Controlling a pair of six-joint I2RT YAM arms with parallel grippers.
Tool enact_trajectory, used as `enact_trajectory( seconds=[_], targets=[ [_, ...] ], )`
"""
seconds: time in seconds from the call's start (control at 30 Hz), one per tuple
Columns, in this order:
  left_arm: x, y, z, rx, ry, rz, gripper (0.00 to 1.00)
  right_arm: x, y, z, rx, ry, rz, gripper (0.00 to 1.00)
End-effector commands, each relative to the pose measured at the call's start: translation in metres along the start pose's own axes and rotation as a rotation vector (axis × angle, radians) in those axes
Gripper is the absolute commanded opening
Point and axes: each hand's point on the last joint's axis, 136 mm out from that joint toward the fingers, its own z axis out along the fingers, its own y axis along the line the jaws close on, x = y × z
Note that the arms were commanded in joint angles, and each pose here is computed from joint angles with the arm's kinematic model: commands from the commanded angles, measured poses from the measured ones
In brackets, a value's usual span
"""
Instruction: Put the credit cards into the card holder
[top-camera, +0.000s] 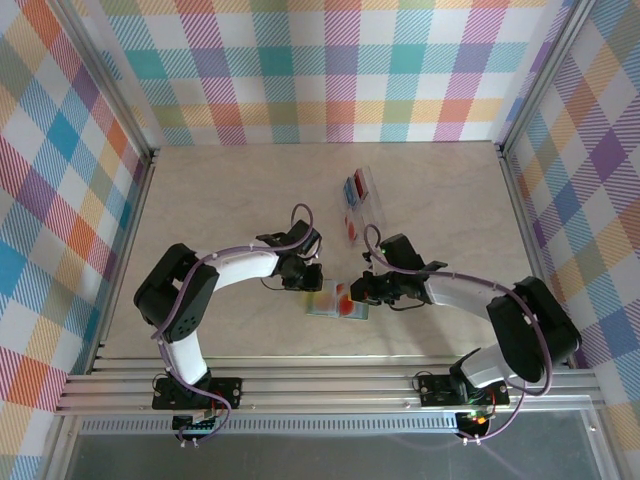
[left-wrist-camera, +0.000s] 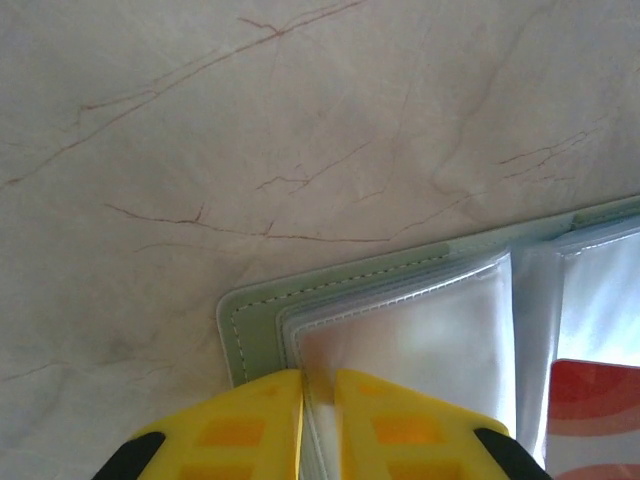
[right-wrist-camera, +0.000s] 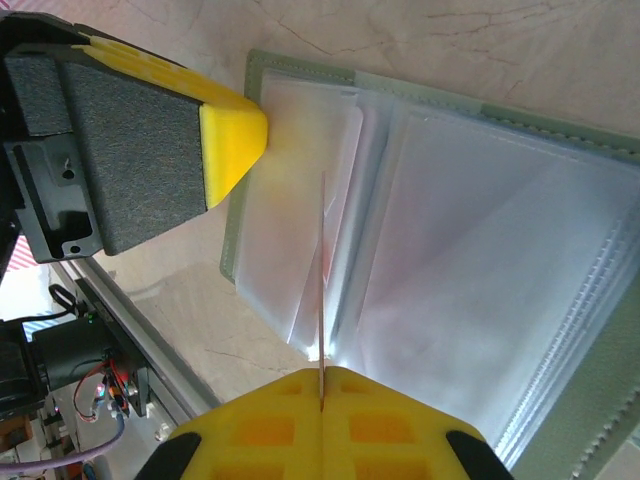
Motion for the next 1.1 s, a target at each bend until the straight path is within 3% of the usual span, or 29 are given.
enact_trajectory(
  seconds=[0.0,0.5,1.07],
  targets=[
    [0.017,0.008,0.012,-0.028,0.044,0.000,0.16,0.004,0.005,0.005,-0.045,0.024,0.003,0.00],
    [0.025,0.027,0.010,-0.111,0.020,-0.007,0.13,0.008,-0.006,0.015,-0.034,0.065,0.074,0.00],
    [0.027,0.028,0.015,-0.108,0.037,-0.014,0.12,0.013,-0.018,0.013,-0.069,0.101,0.172,0.00]
  ],
)
